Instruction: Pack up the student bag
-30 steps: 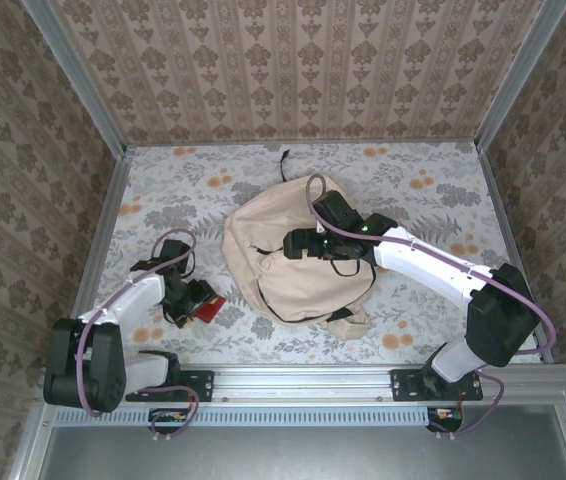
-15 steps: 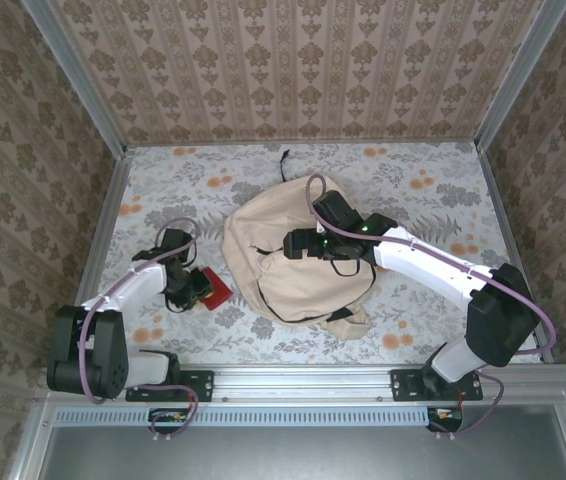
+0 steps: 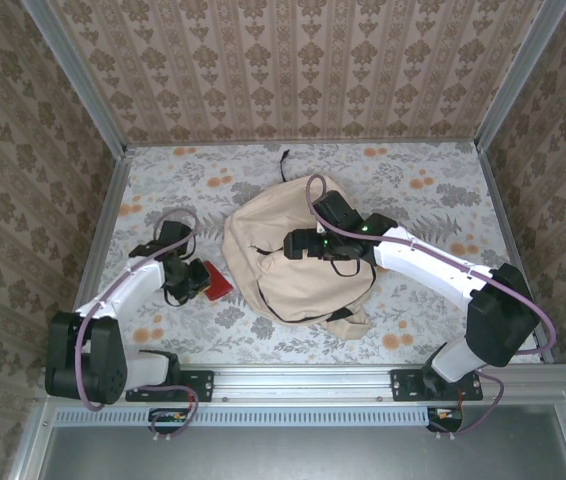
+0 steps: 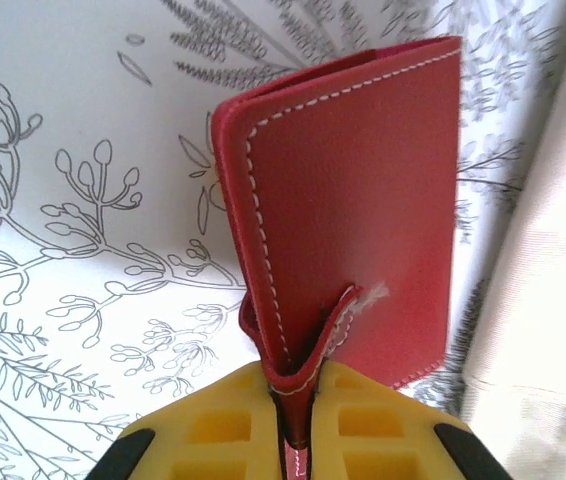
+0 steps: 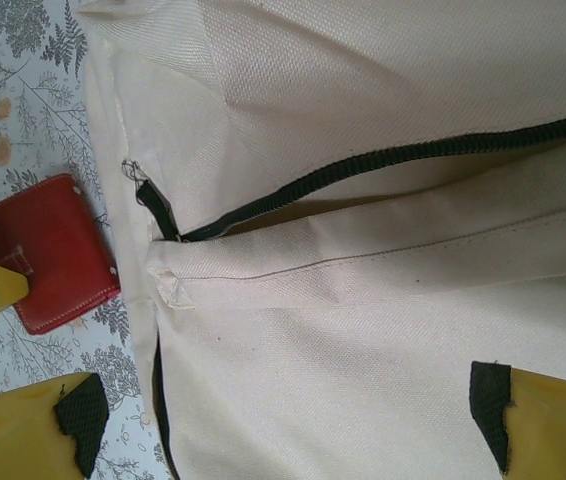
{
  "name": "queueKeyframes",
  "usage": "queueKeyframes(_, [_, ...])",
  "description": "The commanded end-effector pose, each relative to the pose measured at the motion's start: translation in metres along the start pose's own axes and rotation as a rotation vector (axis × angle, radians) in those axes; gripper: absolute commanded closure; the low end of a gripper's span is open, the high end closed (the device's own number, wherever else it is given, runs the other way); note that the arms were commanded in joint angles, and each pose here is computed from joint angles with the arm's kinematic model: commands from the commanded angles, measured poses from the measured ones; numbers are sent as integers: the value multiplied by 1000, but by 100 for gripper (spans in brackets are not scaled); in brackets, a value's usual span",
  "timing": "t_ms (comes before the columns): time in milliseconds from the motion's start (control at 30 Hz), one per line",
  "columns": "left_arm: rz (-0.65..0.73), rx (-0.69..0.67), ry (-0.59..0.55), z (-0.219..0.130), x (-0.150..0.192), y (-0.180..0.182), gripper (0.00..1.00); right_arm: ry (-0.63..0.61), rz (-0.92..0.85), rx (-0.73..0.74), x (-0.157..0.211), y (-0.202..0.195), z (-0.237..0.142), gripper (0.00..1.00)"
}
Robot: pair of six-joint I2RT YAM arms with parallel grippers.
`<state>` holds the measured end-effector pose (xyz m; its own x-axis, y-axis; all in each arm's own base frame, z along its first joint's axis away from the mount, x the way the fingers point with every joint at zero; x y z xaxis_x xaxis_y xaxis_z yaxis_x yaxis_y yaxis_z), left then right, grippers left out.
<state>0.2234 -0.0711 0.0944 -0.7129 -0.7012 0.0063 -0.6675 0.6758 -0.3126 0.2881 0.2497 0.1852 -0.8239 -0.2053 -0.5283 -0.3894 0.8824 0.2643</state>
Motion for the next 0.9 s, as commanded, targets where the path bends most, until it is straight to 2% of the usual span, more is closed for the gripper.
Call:
queueKeyframes(0, [39,25,-65,-26,-6,-10,97,2,10,11,-2,2,-8,3])
queueKeyframes(167, [108,144,-108,-61,-4,-36,99,-17,4,-15,-3,4,-15,3])
queueKeyframes(367, [187,401,-105,-105,8,-89,99,-151,20,-144,-19,11,-36,2])
queueKeyframes(467, [238,550,-38,-120,22,-123,99,-224,83,-267,-27,11,-47,2])
queueKeyframes(600, [348,705,97,-131,51,-166,98,-273,143,-503,-38,16,-53,3])
queueKeyframes(767, [500,761,210,-135,85,-196,99,-280,123,-599,-43,17,-62,6])
queueKeyframes(867, [565,753,249,-132,97,-203,98,-268,135,-615,-45,9,-61,15])
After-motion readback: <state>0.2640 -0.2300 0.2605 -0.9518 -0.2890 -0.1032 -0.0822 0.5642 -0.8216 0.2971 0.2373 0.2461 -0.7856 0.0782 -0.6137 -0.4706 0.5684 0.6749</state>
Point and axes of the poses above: each hand's point on the last joint's axis, 136 mm out from that joint toward the fingers, its own z axis out along the fingers, its own y axis along the line the jaws close on, x = y × z, the point moved 4 cm from there along -z, back along the fingers, and after that the axes turned 15 degrees about -z, right-handed, at the moved point
